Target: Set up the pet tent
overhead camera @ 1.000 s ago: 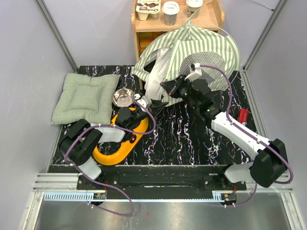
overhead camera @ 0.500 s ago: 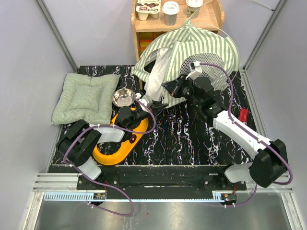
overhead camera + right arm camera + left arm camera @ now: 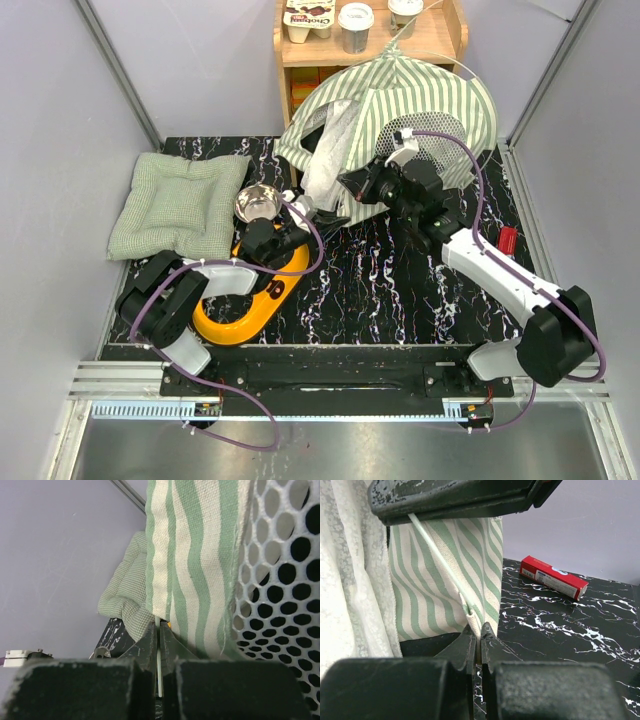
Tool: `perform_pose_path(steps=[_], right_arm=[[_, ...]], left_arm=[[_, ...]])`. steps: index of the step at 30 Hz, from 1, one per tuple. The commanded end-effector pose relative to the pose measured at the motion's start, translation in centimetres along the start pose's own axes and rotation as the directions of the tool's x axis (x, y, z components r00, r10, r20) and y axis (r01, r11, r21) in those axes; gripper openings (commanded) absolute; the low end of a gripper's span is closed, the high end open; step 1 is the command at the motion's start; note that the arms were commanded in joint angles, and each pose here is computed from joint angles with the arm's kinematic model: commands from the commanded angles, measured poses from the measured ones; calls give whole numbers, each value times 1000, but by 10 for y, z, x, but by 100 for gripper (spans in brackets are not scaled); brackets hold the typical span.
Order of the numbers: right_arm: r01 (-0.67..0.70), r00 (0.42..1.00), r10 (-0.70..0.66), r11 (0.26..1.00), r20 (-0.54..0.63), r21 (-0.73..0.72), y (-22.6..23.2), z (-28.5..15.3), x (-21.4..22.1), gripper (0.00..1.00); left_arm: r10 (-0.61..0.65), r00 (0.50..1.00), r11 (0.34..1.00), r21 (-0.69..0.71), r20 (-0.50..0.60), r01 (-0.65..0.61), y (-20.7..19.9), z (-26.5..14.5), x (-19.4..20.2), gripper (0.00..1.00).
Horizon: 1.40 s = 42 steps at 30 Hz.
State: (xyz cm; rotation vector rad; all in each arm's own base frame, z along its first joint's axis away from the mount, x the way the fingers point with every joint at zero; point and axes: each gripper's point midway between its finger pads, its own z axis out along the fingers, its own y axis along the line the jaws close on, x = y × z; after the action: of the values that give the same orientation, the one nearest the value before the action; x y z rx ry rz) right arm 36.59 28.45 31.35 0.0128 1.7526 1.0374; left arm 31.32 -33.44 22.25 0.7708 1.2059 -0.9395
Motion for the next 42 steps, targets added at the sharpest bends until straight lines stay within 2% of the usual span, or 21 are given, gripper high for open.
perform_pose_path(steps=[1, 30, 35, 42], right_arm=[[42, 961, -54, 998, 271, 52, -4, 2, -82, 0], [93, 966, -123, 986, 227, 136, -26, -4, -67, 0], [99, 971, -127, 985, 205, 142, -33, -2, -57, 0], [131, 974, -151, 983, 167, 128, -35, -3, -46, 0]], left_arm=[[29, 999, 999, 23, 45, -30, -3, 3, -25, 0], [1, 999, 1000, 21, 44, -2, -1, 7, -28, 0], [-28, 999, 999, 21, 34, 28, 1, 11, -31, 0], [-117, 993, 993, 19, -32, 118, 5, 17, -28, 0]])
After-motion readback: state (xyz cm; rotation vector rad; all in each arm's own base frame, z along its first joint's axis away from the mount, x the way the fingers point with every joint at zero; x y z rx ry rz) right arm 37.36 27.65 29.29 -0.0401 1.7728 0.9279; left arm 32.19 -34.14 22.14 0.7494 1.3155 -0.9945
